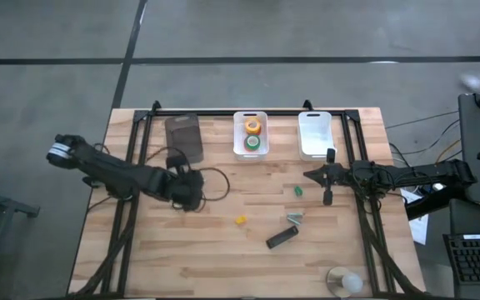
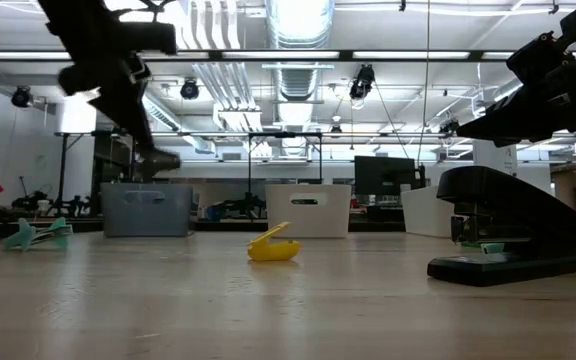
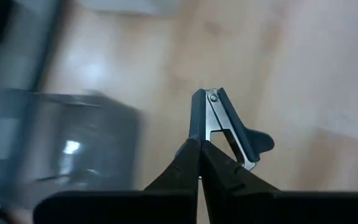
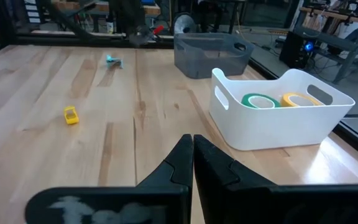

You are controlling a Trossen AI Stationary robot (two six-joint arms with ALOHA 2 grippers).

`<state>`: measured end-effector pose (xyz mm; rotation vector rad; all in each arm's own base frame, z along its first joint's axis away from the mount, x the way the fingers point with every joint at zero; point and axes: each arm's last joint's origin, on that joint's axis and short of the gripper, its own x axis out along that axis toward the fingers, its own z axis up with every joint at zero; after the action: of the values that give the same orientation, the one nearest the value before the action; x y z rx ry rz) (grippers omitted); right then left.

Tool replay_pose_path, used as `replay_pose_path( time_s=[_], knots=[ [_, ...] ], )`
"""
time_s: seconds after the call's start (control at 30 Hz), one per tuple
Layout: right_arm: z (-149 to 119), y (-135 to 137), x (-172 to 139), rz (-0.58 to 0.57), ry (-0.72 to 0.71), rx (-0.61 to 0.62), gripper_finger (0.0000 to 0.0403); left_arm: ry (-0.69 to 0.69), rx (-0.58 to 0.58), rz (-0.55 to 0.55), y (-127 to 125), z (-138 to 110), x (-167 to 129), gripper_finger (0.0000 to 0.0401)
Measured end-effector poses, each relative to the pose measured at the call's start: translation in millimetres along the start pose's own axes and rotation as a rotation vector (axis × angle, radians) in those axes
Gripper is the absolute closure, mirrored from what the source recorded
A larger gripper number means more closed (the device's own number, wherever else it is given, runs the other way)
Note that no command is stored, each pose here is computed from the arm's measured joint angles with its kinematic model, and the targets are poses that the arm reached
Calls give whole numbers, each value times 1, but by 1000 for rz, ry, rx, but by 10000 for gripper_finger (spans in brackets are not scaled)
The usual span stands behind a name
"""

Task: Pick and place Stapler, Stapler remover, tape
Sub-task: Put the gray staple remover into the black bin

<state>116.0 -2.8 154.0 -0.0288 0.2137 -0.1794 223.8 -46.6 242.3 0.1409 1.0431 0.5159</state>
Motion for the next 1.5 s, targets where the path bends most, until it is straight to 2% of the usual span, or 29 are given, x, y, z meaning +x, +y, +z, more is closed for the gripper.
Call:
replay_pose_path(
  time_s=[0.2, 0.33, 0.43, 0.57, 0.7, 1.0, 1.23, 1.5],
  knots=[
    [0, 0, 0, 0, 0, -3, 394, -124, -113, 223, 34, 4, -10, 390],
    [0, 0, 0, 0, 0, 8, 394, -190, -299, 375, 56, 7, -11, 388],
    [0, 0, 0, 0, 0, 3, 394, -184, -425, 407, 74, 8, -8, 395],
    [0, 0, 0, 0, 0, 1, 394, -121, -478, 441, 95, 8, 2, 393],
    [0, 0, 0, 0, 0, 4, 394, -43, -556, 413, 118, 8, 15, 386],
    [0, 0, 0, 0, 0, 0, 394, 60, -594, 306, 153, 10, 49, 396],
    [0, 0, 0, 0, 0, 7, 394, 192, -602, 304, 164, 5, 80, 385],
    [0, 0, 0, 0, 0, 8, 394, 357, -541, 311, 164, -3, 121, 393]
  ],
)
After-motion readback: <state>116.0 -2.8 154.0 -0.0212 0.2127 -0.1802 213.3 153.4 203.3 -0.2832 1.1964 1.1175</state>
